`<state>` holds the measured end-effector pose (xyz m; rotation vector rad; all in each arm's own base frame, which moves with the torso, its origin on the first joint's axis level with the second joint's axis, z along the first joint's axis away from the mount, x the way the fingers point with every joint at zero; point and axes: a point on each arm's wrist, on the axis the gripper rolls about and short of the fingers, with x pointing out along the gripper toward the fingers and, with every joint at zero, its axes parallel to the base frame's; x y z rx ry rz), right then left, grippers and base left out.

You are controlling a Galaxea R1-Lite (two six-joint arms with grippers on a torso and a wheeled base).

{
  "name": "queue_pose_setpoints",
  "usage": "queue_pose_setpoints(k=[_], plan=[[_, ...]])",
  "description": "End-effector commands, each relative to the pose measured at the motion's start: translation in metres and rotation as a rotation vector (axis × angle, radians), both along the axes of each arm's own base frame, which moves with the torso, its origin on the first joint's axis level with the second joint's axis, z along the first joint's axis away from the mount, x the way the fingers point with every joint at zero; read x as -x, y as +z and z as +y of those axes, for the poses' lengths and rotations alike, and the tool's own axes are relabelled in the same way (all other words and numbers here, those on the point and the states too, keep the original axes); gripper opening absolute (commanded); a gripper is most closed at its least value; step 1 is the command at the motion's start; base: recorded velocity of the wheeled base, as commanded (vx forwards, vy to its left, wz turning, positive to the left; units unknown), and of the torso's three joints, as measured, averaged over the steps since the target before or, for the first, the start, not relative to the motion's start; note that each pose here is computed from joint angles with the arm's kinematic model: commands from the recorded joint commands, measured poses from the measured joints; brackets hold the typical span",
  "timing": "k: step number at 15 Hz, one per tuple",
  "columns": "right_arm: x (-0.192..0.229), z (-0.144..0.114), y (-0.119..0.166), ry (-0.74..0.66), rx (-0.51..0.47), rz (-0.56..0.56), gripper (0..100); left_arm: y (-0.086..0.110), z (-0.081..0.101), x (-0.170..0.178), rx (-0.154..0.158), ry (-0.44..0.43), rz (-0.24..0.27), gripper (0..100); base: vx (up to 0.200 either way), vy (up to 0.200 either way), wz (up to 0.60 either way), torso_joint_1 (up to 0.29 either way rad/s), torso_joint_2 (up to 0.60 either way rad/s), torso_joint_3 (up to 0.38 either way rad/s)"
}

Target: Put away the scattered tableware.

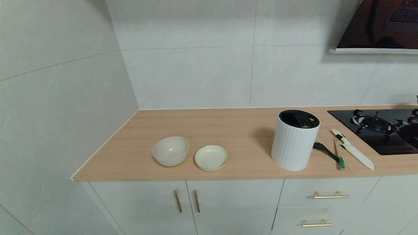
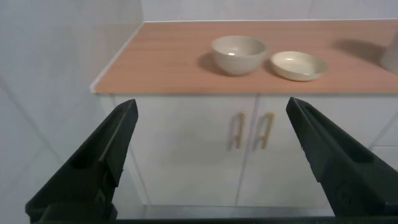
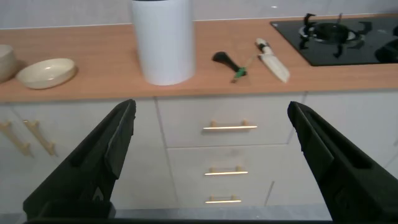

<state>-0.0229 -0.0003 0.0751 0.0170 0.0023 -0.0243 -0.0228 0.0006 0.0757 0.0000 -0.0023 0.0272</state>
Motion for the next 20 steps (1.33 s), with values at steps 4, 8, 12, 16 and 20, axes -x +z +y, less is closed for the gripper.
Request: queue_pose_setpoints(k=[4, 8, 12, 16, 20], plan=[[-0.0001, 0.0, 0.0, 0.0, 0.0, 0.002, 100, 0.0001, 0.0, 0.0, 0.0, 0.0, -0.001, 100, 0.0, 0.2, 0.0, -0.001, 0.0, 0.004], [-0.0001, 0.0, 0.0, 0.0, 0.0, 0.002, 100, 0.0001, 0.0, 0.0, 0.0, 0.0, -0.001, 100, 0.0, 0.2, 0.0, 0.002, 0.0, 0.002], [-0.0001, 0.0, 0.0, 0.0, 0.0, 0.002, 100, 0.0001, 0.0, 0.0, 0.0, 0.0, -0.001, 100, 0.0, 0.1, 0.0, 0.0, 0.0, 0.004], [-0.0001, 0.0, 0.0, 0.0, 0.0, 0.002, 100, 0.0001, 0.0, -0.0001, 0.0, 0.0, 0.001, 100, 0.0, 0.0, 0.0, 0.0, 0.0, 0.0], [-0.0001, 0.0, 0.0, 0.0, 0.0, 0.002, 100, 0.0001, 0.0, 0.0, -0.002, 0.0, -0.001, 100, 0.0, 0.0, 0.0, 0.0, 0.0, 0.0]])
